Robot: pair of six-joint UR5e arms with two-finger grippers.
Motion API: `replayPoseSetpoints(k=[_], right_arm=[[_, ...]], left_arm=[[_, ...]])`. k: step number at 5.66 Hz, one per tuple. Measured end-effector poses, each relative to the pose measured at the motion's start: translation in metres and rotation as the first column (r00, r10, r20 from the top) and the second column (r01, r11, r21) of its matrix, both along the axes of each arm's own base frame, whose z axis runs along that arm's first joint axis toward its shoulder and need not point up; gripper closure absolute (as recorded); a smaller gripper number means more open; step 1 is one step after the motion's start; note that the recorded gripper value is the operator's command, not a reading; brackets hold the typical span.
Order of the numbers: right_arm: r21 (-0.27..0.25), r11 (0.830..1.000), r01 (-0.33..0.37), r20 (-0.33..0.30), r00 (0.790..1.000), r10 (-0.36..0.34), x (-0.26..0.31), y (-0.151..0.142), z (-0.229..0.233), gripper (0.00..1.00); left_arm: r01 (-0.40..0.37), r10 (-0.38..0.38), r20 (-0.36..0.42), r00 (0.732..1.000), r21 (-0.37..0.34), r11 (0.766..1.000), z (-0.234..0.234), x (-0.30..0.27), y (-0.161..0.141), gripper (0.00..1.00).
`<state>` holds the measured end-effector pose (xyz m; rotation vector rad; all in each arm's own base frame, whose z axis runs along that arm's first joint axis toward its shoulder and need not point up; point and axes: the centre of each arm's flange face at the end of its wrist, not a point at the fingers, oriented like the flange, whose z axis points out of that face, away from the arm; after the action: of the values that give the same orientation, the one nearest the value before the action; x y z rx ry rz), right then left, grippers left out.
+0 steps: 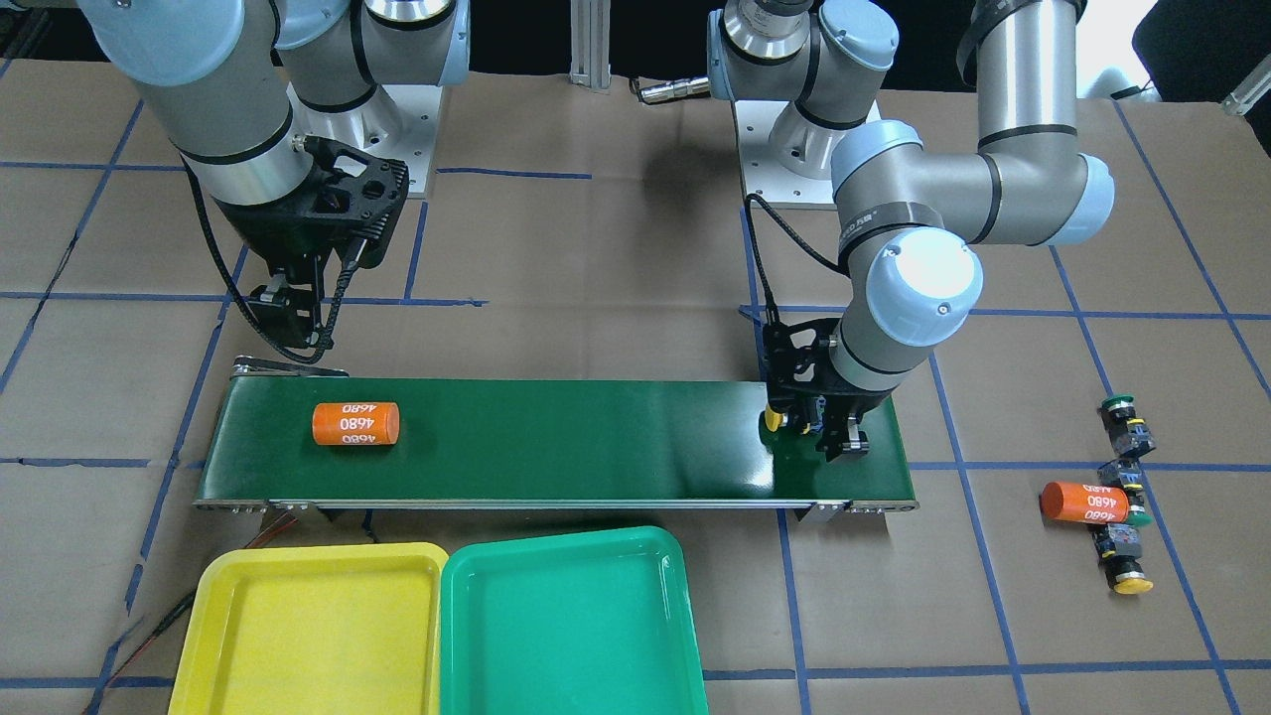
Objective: Sort buttons by color to trays
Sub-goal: 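Reach left gripper to another orange cylinder while right waits at belt end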
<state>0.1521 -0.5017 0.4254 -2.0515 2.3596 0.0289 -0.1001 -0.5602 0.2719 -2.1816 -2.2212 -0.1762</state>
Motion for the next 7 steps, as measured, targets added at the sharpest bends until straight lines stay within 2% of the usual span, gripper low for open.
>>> replayPoseSetpoints(k=[1, 2, 4, 7], right_arm=[[0.008, 1.000, -0.030, -0.004, 1.000, 0.030, 0.000, 0.000, -0.002, 0.00], [0.012, 0.997, -0.080, 0.001, 0.997, 0.080, 0.001, -0.002, -0.005, 0.00], [0.016, 0.991, -0.136, 0.018, 0.991, 0.135, 0.002, -0.008, -0.012, 0.00], [0.015, 0.990, -0.139, 0.028, 0.990, 0.138, 0.005, -0.009, -0.014, 0.00]], left_arm=[[-0.070, 0.070, 0.003, 0.998, -0.014, 0.997, 0.012, 0.043, -0.017, 0.01], [-0.107, 0.107, 0.002, 0.994, -0.011, 0.994, 0.017, 0.093, -0.030, 0.01], [-0.029, 0.029, 0.006, 1.000, 0.013, 1.000, 0.006, 0.182, -0.043, 0.01], [0.141, -0.141, 0.012, 0.990, -0.017, 0.990, -0.047, 0.292, -0.055, 0.01]])
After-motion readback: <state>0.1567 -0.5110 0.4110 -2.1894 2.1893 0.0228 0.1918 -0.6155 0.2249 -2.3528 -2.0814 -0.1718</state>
